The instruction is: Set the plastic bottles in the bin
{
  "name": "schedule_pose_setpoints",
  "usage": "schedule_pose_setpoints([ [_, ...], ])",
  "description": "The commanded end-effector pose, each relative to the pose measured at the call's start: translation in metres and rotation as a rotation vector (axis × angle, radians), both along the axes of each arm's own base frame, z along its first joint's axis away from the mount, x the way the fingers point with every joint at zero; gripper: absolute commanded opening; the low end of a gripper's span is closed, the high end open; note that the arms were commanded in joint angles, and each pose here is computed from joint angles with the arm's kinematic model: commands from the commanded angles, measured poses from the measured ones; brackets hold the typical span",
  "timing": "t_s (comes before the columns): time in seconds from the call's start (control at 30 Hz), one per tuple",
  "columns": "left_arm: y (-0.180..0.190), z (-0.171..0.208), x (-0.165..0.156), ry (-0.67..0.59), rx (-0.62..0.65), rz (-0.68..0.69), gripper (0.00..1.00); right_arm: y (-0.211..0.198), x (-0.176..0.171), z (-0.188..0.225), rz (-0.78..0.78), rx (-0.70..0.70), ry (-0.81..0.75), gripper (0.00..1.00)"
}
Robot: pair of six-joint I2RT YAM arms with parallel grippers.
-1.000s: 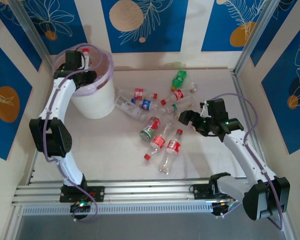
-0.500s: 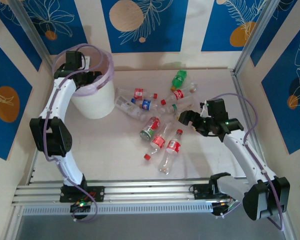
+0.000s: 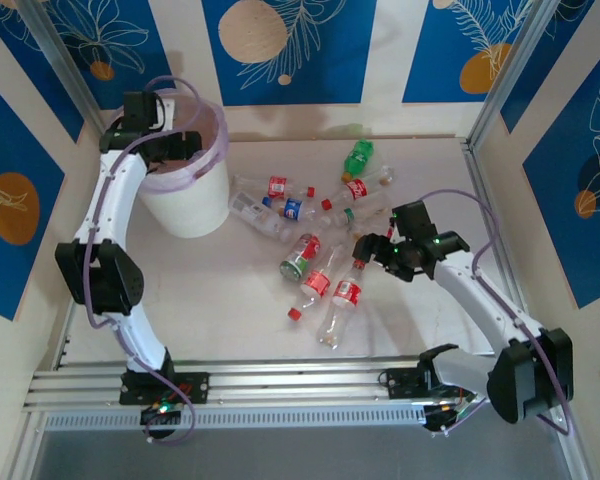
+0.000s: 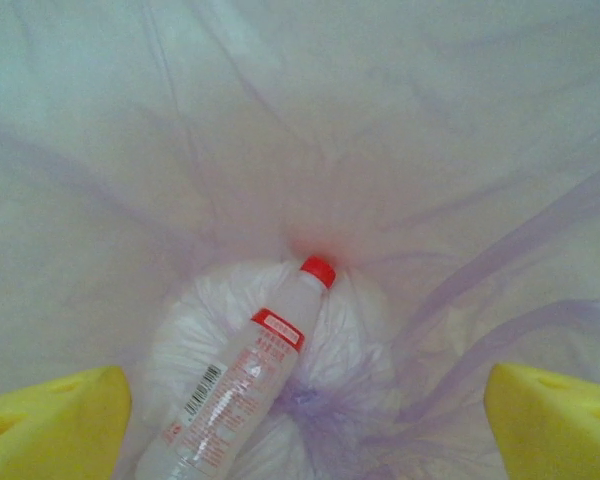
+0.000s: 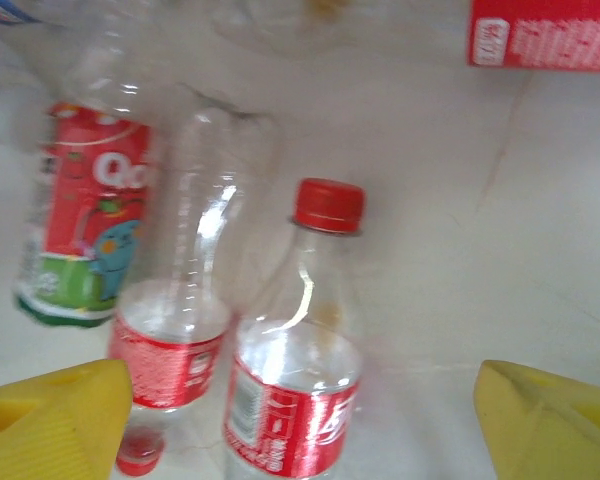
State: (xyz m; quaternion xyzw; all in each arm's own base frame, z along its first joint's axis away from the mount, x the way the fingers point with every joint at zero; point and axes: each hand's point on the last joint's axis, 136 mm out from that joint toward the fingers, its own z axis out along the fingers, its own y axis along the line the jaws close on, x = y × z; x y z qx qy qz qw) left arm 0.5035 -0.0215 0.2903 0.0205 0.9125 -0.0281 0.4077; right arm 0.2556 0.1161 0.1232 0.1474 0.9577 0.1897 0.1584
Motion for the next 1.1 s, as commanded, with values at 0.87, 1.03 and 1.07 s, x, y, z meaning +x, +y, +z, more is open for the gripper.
schedule_pose_setpoints([
  [0.87,-0.128,0.032,-0.200,-0.085,-0.390,-0.292,0.88,0.053,-0.029,-0.100,0.007,-0.032,0.314,0.82],
  [1.03,-0.162,-0.029,-0.231,0.050,-0.350,-0.338,0.89,0.051,-0.027,-0.093,0.009,-0.050,0.303,0.74],
  [1.07,-0.169,-0.040,-0.236,0.066,-0.361,-0.355,0.89,0.051,-0.027,-0.091,0.005,-0.049,0.300,0.74],
])
